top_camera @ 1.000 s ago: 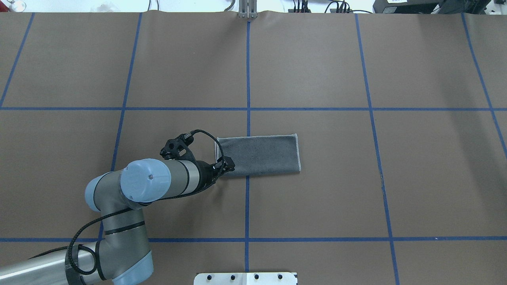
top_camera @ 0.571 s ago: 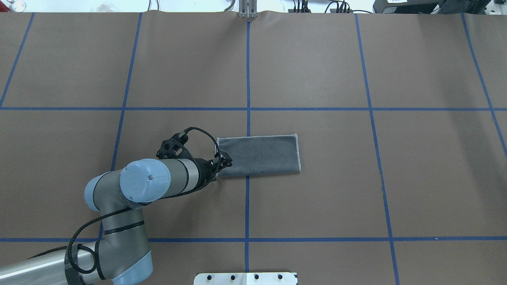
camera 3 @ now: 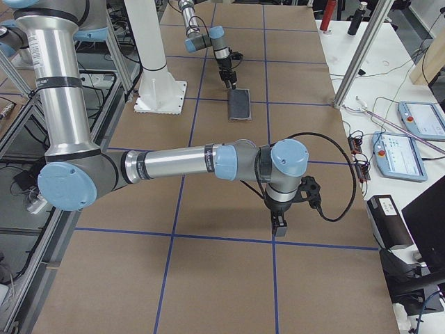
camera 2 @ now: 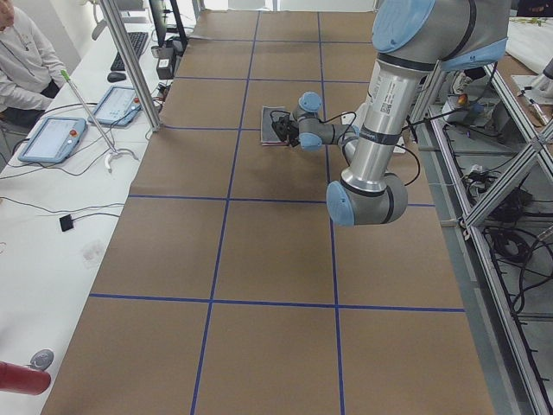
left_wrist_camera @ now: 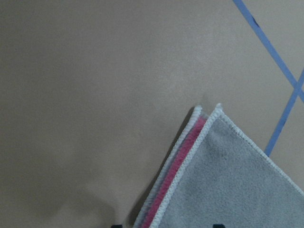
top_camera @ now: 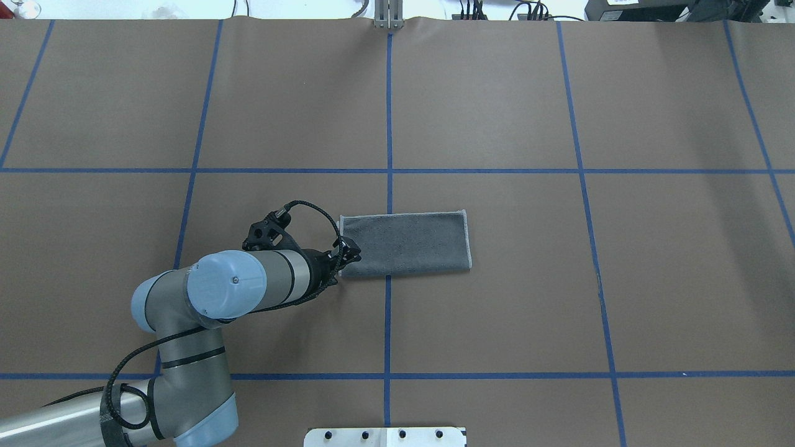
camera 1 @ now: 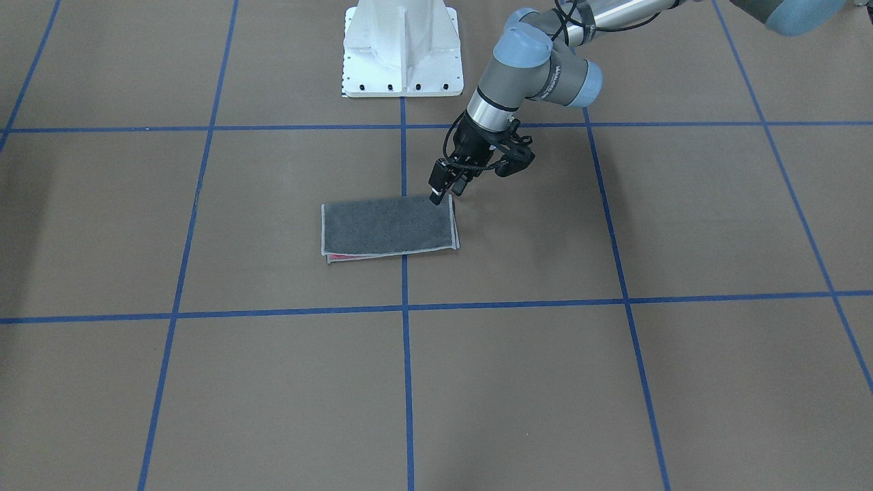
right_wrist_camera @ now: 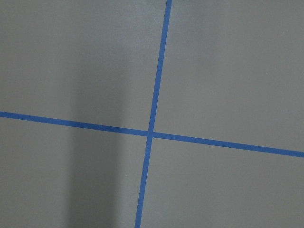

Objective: Fold towel twice with both arms
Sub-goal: 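Hold the folded towel's corner with the left gripper, adjusting the grasp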

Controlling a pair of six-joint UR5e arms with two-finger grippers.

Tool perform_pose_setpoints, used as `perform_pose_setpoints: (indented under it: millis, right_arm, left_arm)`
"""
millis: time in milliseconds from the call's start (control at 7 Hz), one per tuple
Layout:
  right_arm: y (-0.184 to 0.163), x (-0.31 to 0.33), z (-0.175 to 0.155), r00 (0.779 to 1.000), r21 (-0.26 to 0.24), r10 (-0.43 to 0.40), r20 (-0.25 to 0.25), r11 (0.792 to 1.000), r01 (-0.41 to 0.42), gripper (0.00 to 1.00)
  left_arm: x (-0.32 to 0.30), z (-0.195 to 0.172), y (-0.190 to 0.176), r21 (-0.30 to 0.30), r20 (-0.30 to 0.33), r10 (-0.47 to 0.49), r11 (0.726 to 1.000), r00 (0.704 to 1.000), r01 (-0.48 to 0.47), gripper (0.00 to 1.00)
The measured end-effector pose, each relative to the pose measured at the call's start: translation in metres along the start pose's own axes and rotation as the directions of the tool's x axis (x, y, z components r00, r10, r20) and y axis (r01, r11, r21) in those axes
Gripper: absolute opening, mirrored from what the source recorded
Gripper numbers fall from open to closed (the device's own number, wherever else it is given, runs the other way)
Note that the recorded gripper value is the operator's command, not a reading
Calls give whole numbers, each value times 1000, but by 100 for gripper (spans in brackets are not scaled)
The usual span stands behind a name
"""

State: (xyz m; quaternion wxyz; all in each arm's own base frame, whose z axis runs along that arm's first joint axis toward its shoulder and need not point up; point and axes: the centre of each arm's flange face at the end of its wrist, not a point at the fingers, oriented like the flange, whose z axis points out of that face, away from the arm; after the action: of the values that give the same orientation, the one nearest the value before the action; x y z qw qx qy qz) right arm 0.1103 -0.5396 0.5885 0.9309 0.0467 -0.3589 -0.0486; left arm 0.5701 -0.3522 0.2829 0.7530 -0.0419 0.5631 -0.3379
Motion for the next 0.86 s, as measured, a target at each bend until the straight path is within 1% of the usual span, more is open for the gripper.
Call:
perform_pose_setpoints:
  millis: [571,714,857]
  right_arm:
    - [0,0,0,1000,0,1,0,1000,-1,100]
    - [-1,0,0,1000,1,1,0,1000,-1,100]
    - [-1,0,0,1000,1,1,0,1000,-1,100]
  left_arm:
    - [-3,3,-1,1,9,-2,1000,1000,1,62]
    - [-2,3,0,0,9,0,1000,1000,0,59]
    - [-1,3,1,-2,7,-1,1000,1000,1,53]
